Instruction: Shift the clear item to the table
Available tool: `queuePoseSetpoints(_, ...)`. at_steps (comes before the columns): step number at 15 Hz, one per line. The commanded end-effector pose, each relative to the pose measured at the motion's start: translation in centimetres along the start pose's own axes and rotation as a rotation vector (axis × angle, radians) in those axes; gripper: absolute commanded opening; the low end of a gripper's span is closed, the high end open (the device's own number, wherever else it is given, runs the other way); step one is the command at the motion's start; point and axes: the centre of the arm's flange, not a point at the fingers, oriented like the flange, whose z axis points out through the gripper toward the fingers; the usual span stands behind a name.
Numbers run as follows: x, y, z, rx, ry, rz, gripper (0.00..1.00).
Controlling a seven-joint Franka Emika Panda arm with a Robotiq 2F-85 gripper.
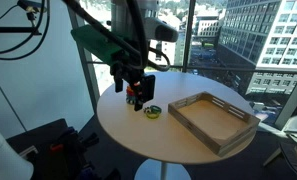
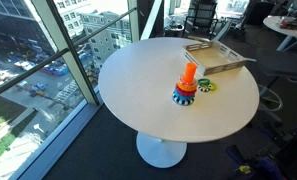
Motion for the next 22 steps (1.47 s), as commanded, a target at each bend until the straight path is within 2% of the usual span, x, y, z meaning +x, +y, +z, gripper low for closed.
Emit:
queuePoseSetpoints(1,0.0,0.0,0.0,0.000,0.000,0.000,1.00)
queuePoseSetpoints(5,0.1,-0.1,0.0,0.001,0.000,0.000,1.00)
queuePoseSetpoints(10,1.2,-2.0,-0.7,-0.022,0.003,-0.031,1.00)
queuePoseSetpoints(14,2.5,-4.9,-1.1,-0.069,0.015,-0.070,1.00)
queuePoseSetpoints(22,6.0,-11.9,-1.2,-0.165,0.100,-0.153,1.00)
